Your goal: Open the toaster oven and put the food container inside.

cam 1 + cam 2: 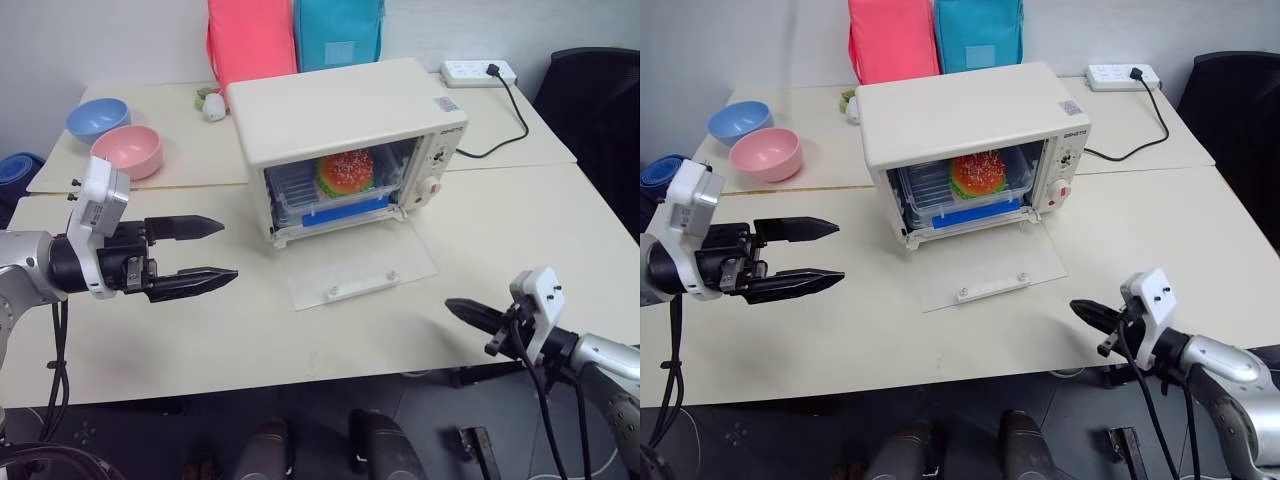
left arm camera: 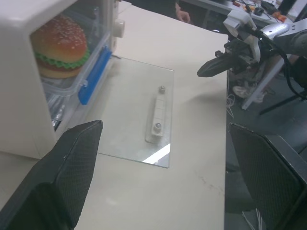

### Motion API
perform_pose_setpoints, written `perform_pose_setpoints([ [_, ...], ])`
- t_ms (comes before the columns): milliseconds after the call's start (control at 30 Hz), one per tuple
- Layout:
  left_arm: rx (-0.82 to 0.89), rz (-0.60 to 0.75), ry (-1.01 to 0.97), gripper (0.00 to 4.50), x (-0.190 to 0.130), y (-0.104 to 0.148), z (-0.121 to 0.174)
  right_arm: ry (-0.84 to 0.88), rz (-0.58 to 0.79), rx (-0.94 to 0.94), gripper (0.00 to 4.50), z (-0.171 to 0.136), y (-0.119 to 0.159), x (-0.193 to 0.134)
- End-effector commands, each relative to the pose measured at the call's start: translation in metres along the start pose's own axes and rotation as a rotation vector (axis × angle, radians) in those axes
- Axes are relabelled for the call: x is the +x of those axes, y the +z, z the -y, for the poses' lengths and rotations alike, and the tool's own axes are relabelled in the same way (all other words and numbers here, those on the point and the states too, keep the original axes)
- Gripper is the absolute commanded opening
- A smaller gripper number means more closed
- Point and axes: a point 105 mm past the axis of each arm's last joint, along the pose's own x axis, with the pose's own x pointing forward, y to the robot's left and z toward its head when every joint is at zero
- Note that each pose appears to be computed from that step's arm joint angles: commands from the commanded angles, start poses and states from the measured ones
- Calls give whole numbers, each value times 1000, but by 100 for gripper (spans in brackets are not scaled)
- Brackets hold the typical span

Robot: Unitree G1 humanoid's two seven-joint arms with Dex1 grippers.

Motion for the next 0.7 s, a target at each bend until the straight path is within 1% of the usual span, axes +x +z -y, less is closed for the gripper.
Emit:
perform_pose_setpoints([
  [33, 76, 10, -2, 447, 0, 11, 0, -59, 44, -27, 0, 9, 6, 5],
  [133, 73, 37, -9, 447, 1, 16, -1, -106, 60, -18, 0, 20, 3, 17],
  [233, 84, 35, -9, 447, 2, 16, -2, -132, 79, 6, 0, 29, -1, 34],
  [433, 94, 42, -5, 447, 3, 19, -4, -98, 92, -4, 0, 27, -1, 59],
  [600, 97, 44, -2, 447, 3, 19, -5, -52, 126, -5, 0, 20, 10, 65],
  [700, 96, 46, -2, 447, 4, 18, -6, 1, 162, -39, 0, 12, 29, 63],
])
